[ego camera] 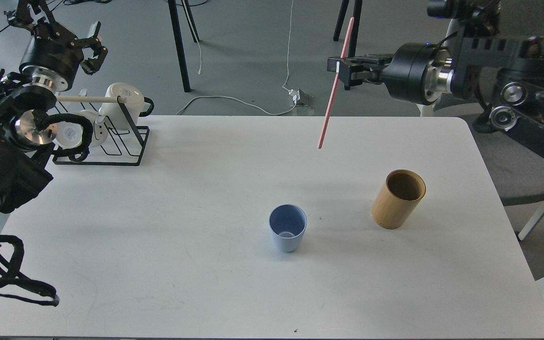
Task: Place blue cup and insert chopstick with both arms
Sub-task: 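Move the straw over the blue cup and lower it inside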
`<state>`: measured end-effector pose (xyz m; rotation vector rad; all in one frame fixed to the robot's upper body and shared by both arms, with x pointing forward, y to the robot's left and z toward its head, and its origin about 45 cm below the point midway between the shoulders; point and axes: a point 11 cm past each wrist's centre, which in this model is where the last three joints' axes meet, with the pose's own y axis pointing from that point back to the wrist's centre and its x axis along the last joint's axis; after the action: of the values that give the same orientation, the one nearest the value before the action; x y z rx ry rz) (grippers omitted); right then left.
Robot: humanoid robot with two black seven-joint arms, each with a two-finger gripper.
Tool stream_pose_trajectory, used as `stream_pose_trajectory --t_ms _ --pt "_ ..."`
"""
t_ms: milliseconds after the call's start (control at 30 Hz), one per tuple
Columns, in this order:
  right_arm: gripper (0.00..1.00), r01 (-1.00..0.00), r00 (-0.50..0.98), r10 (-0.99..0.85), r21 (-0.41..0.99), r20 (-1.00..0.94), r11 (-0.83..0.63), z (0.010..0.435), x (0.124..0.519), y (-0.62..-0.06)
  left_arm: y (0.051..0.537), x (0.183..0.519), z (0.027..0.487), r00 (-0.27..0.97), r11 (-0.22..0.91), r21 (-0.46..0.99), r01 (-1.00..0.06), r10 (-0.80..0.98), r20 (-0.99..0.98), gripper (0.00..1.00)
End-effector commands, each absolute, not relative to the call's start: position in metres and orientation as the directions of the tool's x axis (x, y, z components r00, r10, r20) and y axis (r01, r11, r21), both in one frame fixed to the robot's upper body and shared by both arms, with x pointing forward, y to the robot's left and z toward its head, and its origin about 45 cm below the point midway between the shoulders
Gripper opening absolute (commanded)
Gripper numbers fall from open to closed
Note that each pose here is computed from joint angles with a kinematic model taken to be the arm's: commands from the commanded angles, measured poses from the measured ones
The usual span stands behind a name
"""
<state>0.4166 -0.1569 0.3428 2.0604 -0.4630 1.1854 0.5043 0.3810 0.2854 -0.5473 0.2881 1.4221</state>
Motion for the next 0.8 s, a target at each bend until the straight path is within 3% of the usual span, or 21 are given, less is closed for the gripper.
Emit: stream_pose_trajectory --t_ms 0,267,767 --pt "0.00 -0.529 0.585 0.037 0.416 0.810 -0.740 0.308 0.405 -0.116 0.385 0.504 0.287 0.139 0.049 -0.188 -0.981 0.855 -0.499 1.00" --pt "0.00 -0.457 0.668 0.084 0.496 0.740 -0.739 0.255 0.382 -0.108 0.384 0.505 0.293 0.145 0.051 -0.197 -0.979 0.856 -0.496 1.00" --pt "0.02 -0.444 0.692 0.113 0.544 0.713 -0.712 0.222 0.370 -0.119 0.383 0.506 0.292 0.145 0.051 -0.197 -0.979 0.855 -0.498 1.00"
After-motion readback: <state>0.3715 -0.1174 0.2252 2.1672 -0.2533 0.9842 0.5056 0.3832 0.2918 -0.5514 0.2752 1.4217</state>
